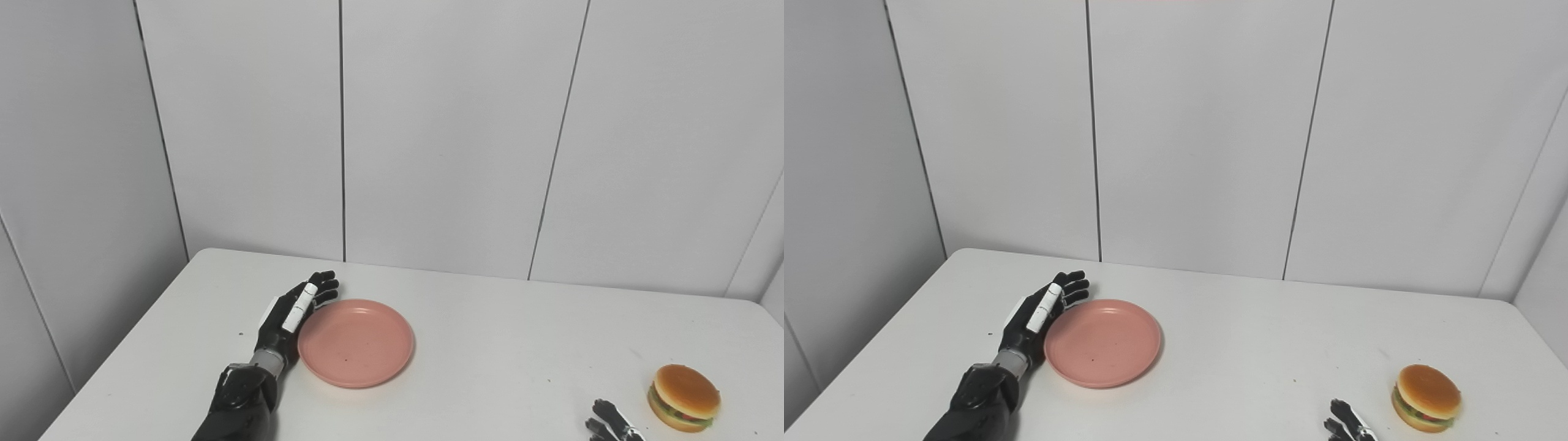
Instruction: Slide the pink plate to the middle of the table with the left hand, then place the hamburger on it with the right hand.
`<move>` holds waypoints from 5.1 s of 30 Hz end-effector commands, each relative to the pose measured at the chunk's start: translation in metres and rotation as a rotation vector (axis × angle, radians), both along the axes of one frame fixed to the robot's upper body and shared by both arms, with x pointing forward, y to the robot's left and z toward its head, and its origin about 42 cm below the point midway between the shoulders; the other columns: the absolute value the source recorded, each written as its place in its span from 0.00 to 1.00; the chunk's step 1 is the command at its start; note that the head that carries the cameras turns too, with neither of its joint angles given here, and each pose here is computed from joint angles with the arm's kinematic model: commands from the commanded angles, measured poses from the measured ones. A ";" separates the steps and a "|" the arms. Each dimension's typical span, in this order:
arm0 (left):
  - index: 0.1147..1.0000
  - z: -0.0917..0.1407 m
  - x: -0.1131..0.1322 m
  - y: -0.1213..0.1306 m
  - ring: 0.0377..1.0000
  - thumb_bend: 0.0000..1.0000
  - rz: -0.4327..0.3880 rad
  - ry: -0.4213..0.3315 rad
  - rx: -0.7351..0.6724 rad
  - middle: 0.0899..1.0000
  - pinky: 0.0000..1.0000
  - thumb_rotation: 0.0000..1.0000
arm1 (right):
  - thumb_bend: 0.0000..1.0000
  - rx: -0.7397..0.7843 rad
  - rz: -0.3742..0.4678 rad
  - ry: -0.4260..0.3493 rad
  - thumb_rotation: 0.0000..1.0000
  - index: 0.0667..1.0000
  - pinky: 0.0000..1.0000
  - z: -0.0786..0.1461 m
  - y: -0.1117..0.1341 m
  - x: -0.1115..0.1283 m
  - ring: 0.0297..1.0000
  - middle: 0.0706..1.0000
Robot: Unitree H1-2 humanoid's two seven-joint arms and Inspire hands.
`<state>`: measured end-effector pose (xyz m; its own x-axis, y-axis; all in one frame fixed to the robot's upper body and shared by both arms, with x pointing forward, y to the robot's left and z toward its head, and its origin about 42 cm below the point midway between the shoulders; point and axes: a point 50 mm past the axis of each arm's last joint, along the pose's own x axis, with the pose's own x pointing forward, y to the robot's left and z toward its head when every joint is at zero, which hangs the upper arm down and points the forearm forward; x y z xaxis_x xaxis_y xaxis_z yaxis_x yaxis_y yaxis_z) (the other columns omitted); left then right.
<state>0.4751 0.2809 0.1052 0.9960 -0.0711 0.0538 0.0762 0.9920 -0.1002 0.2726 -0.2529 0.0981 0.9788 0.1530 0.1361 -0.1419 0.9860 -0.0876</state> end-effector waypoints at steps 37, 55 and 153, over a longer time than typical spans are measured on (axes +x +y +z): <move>0.66 0.002 -0.003 -0.078 0.83 0.93 -0.043 0.001 -0.091 0.81 0.82 0.72 | 0.80 -0.005 0.013 0.109 1.00 0.84 0.87 -0.005 0.038 -0.004 0.86 0.90; 0.65 -0.007 -0.017 -0.106 0.85 0.90 -0.070 0.030 -0.144 0.83 0.84 0.74 | 0.78 -0.087 0.004 0.048 1.00 0.87 0.80 0.002 0.055 -0.002 0.84 0.90; 0.66 -0.019 -0.026 -0.097 0.86 0.85 -0.152 0.048 -0.157 0.83 0.84 0.73 | 0.73 -1.397 -0.415 0.035 0.76 0.70 0.58 0.064 -0.114 0.146 0.64 0.69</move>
